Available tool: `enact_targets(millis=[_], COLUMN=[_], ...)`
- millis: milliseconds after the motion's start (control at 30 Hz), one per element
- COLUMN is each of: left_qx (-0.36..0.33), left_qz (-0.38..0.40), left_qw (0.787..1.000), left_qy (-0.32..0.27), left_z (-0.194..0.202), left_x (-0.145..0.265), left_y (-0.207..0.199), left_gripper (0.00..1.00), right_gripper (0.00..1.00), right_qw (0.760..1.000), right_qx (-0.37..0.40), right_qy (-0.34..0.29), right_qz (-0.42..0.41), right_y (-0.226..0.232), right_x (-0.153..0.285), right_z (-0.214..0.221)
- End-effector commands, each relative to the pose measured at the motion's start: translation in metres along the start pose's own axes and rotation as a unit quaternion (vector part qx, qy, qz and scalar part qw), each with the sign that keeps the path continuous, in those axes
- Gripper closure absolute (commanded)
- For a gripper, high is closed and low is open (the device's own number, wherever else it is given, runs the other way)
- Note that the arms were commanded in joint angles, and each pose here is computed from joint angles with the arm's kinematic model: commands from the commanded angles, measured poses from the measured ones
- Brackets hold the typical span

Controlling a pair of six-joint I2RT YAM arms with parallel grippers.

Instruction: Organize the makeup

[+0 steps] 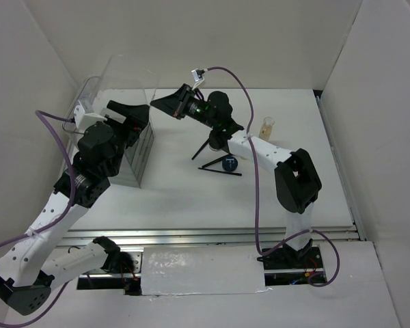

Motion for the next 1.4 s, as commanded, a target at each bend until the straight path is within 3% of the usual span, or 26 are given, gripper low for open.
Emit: enact_targets(millis=[0,67,100,167,200,233,500,733,1367], left_qx=[0.019,0.021,0.021,0.023,0.024,0.023,0.025,0.019,-0.005], left_qz=[0.061,0.069,0.071,0.076,0.08,0.08,0.092,0.106,0.075], left_qw=[0.998,0.997,0.997,0.997,0.996,0.996,0.995,0.993,0.981], left_qy=[-0.018,-0.022,-0.022,-0.024,-0.025,-0.027,-0.038,-0.051,-0.18], left_z=[-0.018,-0.02,-0.02,-0.022,-0.023,-0.024,-0.034,-0.045,-0.107], left_x=[0.007,0.008,0.008,0.009,0.01,0.009,0.01,0.011,0.026], left_y=[-0.032,-0.035,-0.035,-0.038,-0.04,-0.041,-0.055,-0.073,-0.081], left_gripper=[0.02,0.01,0.01,0.01,0.01,0.01,0.01,0.01,0.01], right_gripper=[0.8,0.68,0.52,0.31,0.05,0.0,0.0,0.0,0.0], right_qw=[0.995,0.995,0.995,0.995,0.995,0.996,0.996,0.994,0.991], right_qx=[0.046,0.047,0.048,0.046,0.048,0.046,0.057,0.071,0.101], right_qy=[-0.011,-0.01,-0.01,-0.011,-0.012,-0.011,-0.038,-0.075,-0.053], right_qz=[-0.087,-0.087,-0.088,-0.084,-0.083,-0.08,-0.062,-0.027,0.071], right_y=[0.051,0.051,0.052,0.051,0.052,0.051,0.054,0.057,0.037], right_x=[0.002,0.002,0.002,0.003,0.004,0.005,0.034,0.085,0.143], right_z=[-0.015,-0.015,-0.015,-0.016,-0.017,-0.016,-0.037,-0.049,-0.019])
Point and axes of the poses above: each gripper's point midway between its finger pads, its own x axis back along the fingers, its own y axis along the line the jaws close on, z = x × y, the point moved 3 cm from there along x, back along the fingers, and after that the axes turned 5 degrees about x, right-handed, at the moved point
